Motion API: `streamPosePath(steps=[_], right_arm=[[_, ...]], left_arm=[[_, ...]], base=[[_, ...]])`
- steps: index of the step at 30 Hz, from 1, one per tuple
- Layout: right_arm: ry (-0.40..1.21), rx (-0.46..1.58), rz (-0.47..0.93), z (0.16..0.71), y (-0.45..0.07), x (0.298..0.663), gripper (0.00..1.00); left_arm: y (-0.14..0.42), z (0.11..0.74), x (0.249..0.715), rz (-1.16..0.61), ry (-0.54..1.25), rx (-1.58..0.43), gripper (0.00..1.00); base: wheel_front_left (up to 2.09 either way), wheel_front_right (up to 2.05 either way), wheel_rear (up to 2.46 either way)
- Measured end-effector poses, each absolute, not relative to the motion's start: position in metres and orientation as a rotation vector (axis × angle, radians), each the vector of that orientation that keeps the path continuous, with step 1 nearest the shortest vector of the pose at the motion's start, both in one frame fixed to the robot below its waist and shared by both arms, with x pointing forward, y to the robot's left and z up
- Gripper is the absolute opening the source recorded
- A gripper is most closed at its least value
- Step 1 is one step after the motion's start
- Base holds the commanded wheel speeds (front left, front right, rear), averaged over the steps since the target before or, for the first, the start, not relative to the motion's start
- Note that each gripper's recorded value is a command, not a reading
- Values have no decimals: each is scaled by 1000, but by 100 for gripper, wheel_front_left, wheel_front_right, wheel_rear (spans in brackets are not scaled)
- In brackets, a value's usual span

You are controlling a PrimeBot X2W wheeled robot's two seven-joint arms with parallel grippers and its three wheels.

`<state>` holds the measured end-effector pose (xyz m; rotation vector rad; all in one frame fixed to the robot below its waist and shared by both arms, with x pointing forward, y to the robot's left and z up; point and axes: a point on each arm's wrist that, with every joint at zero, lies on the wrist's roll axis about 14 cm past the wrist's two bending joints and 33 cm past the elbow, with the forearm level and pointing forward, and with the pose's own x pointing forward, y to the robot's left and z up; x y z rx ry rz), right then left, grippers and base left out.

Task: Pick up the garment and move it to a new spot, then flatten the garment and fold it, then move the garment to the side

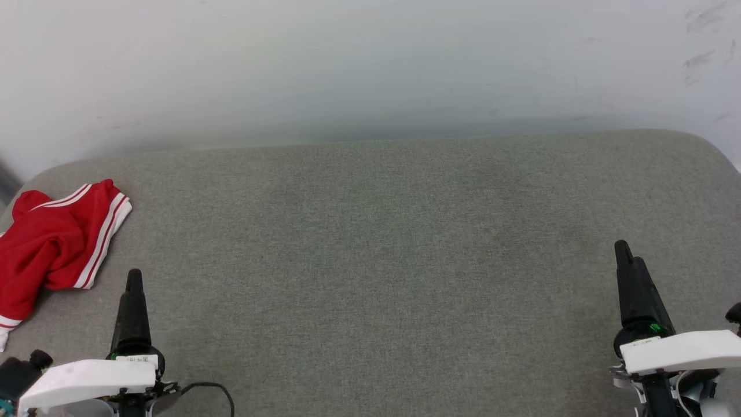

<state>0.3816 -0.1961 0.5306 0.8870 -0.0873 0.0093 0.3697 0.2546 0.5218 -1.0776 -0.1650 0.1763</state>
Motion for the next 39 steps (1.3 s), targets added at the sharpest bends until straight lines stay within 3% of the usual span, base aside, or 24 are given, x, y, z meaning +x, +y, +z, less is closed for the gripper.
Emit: streamPosePath(steps=[14,39], right_arm=[[-152,471,143,560,-157,383,100],[-166,120,97,550,-170,383,100]], left_arm=[[188,567,376,18,-181,-614,100],[130,554,370,-82,-129,-146,100]], base=[[0,0,0],[0,0,0]])
